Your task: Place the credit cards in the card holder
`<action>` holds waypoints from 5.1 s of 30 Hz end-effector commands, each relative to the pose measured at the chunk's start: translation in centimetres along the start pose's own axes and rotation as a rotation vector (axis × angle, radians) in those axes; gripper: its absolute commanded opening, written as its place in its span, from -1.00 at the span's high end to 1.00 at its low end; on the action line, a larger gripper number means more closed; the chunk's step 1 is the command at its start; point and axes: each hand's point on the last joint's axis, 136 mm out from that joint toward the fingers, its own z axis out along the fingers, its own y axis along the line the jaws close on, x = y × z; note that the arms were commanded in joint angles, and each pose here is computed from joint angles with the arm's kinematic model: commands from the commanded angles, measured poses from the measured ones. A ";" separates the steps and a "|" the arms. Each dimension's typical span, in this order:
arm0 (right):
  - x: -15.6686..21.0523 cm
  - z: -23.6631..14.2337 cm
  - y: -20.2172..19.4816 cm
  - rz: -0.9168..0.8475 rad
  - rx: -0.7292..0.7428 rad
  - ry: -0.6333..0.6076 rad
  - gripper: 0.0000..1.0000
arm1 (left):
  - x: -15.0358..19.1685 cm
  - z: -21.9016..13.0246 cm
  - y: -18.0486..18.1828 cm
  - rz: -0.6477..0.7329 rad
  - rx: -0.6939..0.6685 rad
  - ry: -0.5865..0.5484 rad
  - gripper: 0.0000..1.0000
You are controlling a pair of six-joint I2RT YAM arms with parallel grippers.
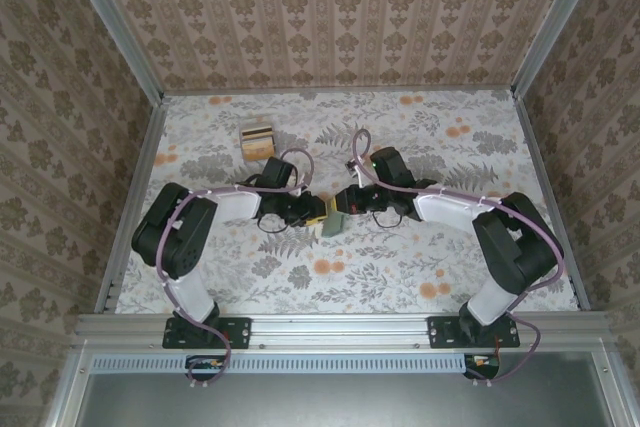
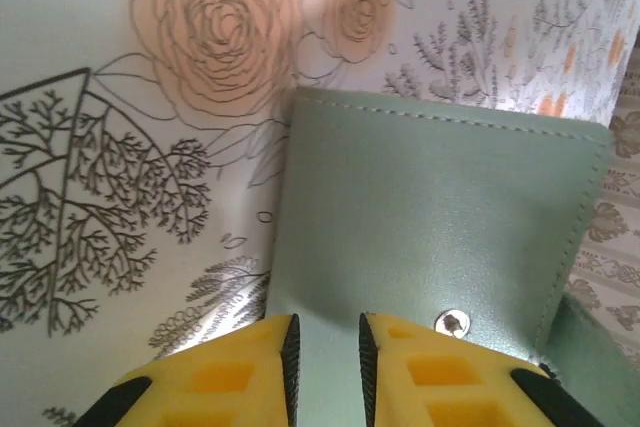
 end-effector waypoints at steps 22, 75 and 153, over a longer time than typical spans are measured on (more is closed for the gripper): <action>0.4 -3.1 0.4 -0.023 0.054 0.006 1.00 | -0.3 -3.1 0.2 0.061 0.061 0.006 -0.18; 2.4 -4.0 -4.6 0.159 0.225 0.054 0.41 | -1.5 -1.6 1.8 0.036 0.034 0.020 0.94; 1.4 4.4 -4.6 0.442 0.147 0.242 -0.60 | 1.3 -5.0 -2.4 0.221 0.279 -0.078 -0.58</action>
